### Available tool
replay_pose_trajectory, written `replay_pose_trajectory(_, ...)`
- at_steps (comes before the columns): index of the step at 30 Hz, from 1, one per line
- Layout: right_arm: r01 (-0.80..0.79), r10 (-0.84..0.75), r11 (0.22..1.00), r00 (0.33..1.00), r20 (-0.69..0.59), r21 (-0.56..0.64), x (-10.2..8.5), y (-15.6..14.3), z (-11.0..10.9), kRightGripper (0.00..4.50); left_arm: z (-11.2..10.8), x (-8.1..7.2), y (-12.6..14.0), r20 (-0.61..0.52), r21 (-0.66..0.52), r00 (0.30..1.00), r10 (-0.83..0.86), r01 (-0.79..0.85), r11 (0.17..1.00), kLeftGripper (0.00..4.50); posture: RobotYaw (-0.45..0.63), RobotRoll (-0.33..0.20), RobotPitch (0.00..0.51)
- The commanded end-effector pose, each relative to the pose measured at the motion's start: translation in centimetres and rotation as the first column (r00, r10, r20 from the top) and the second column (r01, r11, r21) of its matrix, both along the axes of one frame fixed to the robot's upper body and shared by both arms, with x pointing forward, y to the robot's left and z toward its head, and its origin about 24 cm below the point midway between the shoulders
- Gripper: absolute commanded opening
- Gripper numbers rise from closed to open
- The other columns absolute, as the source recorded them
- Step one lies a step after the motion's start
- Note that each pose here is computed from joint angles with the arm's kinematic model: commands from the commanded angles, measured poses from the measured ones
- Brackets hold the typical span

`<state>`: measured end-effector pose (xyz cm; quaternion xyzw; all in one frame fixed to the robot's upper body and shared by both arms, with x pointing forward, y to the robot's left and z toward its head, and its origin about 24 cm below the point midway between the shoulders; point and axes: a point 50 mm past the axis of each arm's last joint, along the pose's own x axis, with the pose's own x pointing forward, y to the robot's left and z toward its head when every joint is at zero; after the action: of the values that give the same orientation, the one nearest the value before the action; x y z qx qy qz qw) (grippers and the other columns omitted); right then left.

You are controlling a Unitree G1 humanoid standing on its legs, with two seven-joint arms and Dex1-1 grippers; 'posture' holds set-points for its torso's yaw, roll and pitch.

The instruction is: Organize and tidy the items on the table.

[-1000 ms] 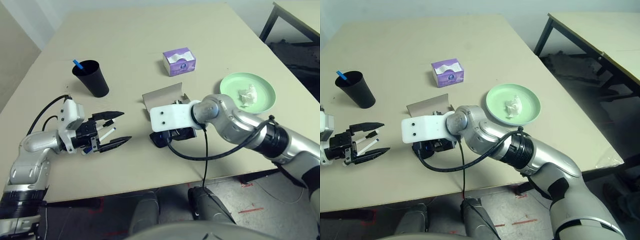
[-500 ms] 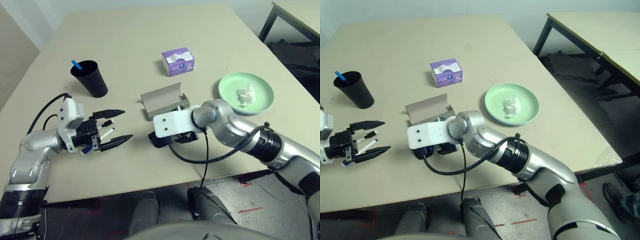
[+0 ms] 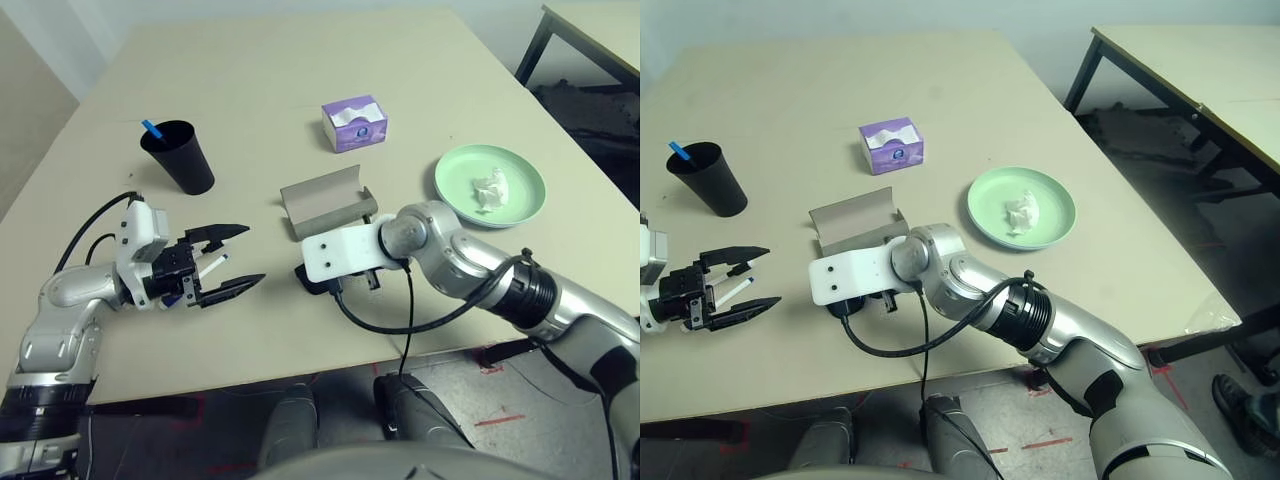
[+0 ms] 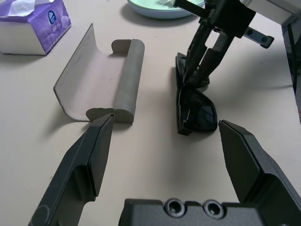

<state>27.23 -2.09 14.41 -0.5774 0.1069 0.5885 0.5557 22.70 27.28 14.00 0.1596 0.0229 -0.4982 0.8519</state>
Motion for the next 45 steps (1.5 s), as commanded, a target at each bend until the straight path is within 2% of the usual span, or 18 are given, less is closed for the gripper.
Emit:
replay_pose_trajectory(1,0.003,-0.003,1.000,1.000,-0.007,-0.004,0.0,-0.3,0.0,0.14,0.0,-0.1,0.0,0.014,-0.011,1.000,0.003,-0.002,1.000,4.50,0.00,0.000,0.127)
replay_pose_trajectory(8,0.003,-0.003,1.000,1.000,0.007,-0.027,0.3,-0.9,0.4,0.14,-0.4,-0.1,0.0,0.007,-0.021,1.000,0.007,-0.007,1.000,4.50,0.00,0.000,0.126)
replay_pose_trajectory(16,-0.019,0.017,1.000,0.989,0.150,0.009,2.1,0.0,5.0,0.14,-1.1,0.1,0.5,-0.012,-0.062,0.997,0.074,-0.075,0.995,4.50,-0.01,0.000,0.127)
replay_pose_trajectory(20,-0.002,-0.007,0.999,0.978,0.208,0.040,3.5,0.4,6.1,0.14,-1.2,0.3,0.6,-0.014,-0.066,0.993,0.121,-0.121,0.990,4.50,-0.01,0.000,0.125)
replay_pose_trajectory(27,0.006,-0.032,0.996,0.958,0.284,0.093,5.6,1.1,6.2,0.14,-2.1,0.5,1.2,-0.011,-0.009,0.968,0.250,-0.250,0.968,4.50,-0.01,0.000,0.125)
replay_pose_trajectory(34,0.010,-0.053,0.991,0.941,0.334,0.130,7.2,1.8,5.9,0.14,-2.6,0.5,1.1,-0.012,0.008,0.961,0.275,-0.275,0.961,4.50,-0.01,0.000,0.125)
replay_pose_trajectory(45,-0.003,-0.045,0.988,0.952,0.302,0.157,7.8,2.5,4.4,0.14,-2.2,1.0,1.1,0.009,0.007,0.958,0.287,-0.287,0.958,4.50,0.01,0.000,0.130)
